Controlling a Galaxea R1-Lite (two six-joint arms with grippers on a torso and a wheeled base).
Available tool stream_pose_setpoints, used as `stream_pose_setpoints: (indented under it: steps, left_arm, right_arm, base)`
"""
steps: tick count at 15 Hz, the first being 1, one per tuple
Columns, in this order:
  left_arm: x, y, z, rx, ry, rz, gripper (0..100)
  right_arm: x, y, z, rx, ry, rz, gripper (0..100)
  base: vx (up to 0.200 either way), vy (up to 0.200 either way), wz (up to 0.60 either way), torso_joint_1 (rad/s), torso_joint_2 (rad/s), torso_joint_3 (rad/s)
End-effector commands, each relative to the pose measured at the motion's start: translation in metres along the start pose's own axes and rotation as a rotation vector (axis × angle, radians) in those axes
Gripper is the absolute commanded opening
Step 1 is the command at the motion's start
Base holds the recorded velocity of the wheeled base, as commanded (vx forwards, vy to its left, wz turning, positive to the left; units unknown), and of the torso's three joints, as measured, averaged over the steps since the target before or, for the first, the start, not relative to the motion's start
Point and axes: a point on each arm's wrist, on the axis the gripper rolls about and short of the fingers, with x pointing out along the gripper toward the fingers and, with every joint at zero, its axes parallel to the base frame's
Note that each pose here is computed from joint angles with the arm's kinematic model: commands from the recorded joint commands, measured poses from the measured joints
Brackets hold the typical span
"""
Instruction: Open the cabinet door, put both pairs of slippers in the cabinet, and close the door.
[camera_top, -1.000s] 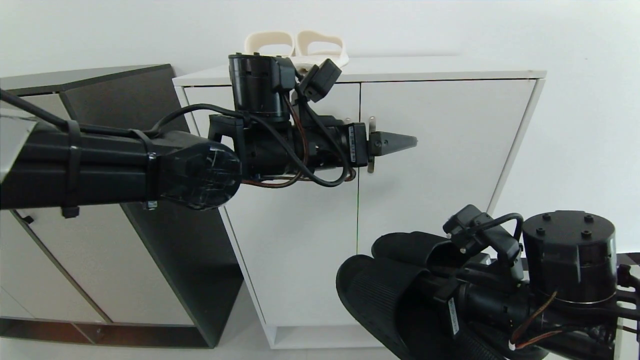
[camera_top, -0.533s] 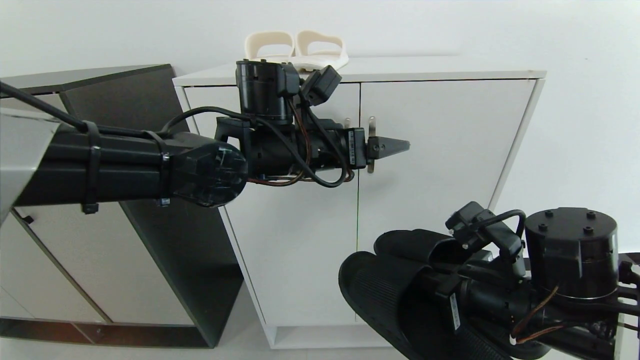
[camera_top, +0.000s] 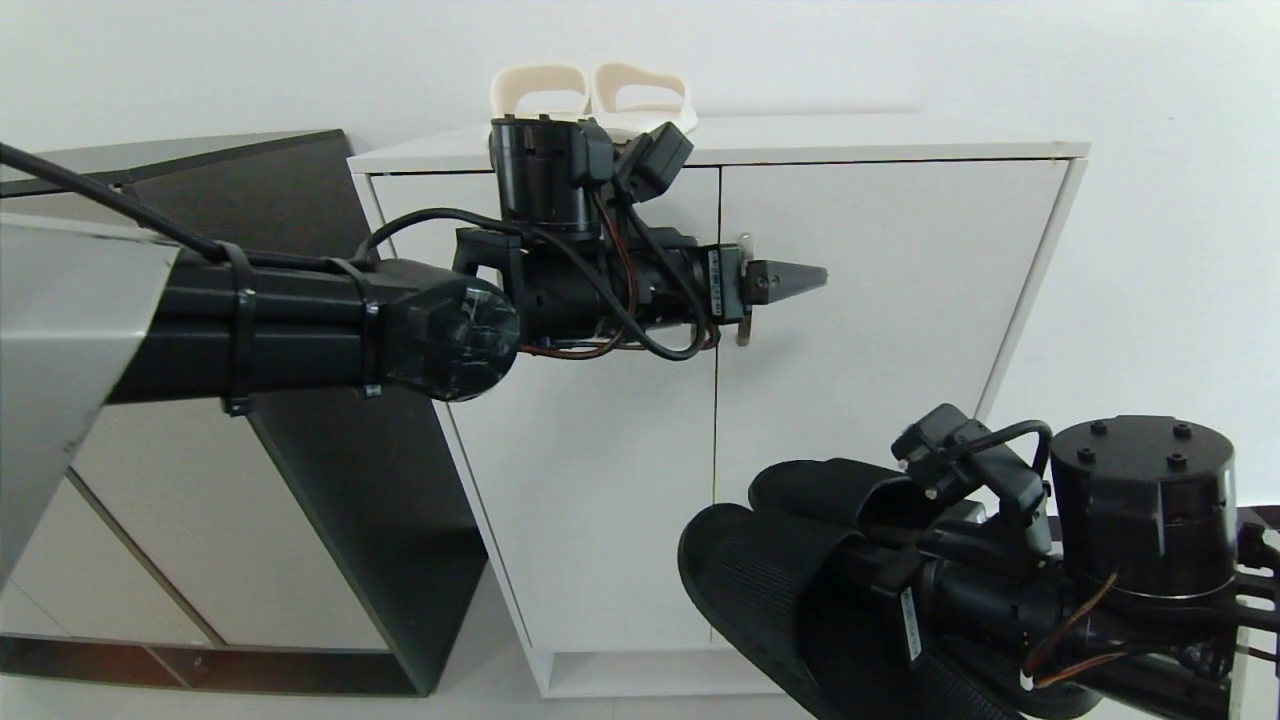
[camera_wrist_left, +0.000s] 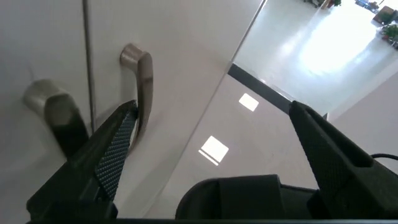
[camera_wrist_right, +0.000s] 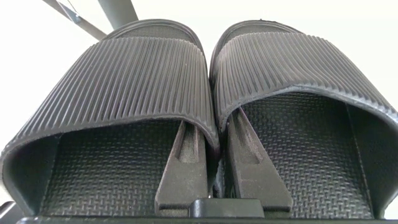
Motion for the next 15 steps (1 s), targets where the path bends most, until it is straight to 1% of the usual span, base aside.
stream_pose_setpoints:
  steps: [1, 3, 4, 6, 8, 9, 10, 12, 15]
  left_arm:
    - [0.014, 0.000, -0.008, -0.005, 0.014, -0.011, 100]
    - [0.015, -0.002, -0.010, -0.005, 0.019, -0.017, 100]
    - [0.015, -0.004, -0.011, -0.004, 0.019, -0.020, 0]
    - [0.012, -0.006, -0.010, 0.003, 0.019, -0.023, 0]
    - [0.003, -0.017, -0.008, 0.024, 0.021, -0.032, 0]
    - [-0.004, -0.025, -0.007, 0.040, 0.015, -0.038, 0]
    - [-0.010, -0.031, -0.006, 0.045, 0.008, -0.046, 0]
    - [-0.020, -0.041, -0.012, 0.049, 0.004, -0.062, 0]
    - [-0.028, -0.043, -0.017, 0.055, -0.015, -0.045, 0]
  right_arm:
    - [0.000, 0.000, -0.001, -0.002, 0.004, 0.001, 0]
    - [-0.001, 0.000, -0.002, -0.002, 0.007, 0.001, 0]
    - [0.000, 0.000, -0.003, -0.006, 0.013, 0.008, 0]
    - [-0.004, 0.001, -0.009, -0.027, 0.030, 0.085, 0]
    - [-0.011, 0.002, -0.010, -0.027, 0.026, 0.153, 0]
    - [-0.014, 0.002, -0.011, -0.028, 0.025, 0.180, 0]
    - [-0.017, 0.002, -0.013, -0.034, 0.031, 0.211, 0]
    - [-0.021, 0.003, -0.016, -0.065, 0.033, 0.263, 0]
    - [-0.026, 0.004, -0.016, -0.084, 0.021, 0.283, 0]
  base:
    - [0.000, 0.000, 0.00, 0.000, 0.00, 0.000]
    - [0.000, 0.000, 0.00, 0.000, 0.00, 0.000]
    - [0.000, 0.000, 0.00, 0.000, 0.00, 0.000]
    - [0.000, 0.000, 0.00, 0.000, 0.00, 0.000]
    - [0.000, 0.000, 0.00, 0.000, 0.00, 0.000]
    - [0.000, 0.000, 0.00, 0.000, 0.00, 0.000]
    - [0.000, 0.000, 0.00, 0.000, 0.00, 0.000]
    - [0.000, 0.000, 0.00, 0.000, 0.00, 0.000]
    - [0.000, 0.000, 0.00, 0.000, 0.00, 0.000]
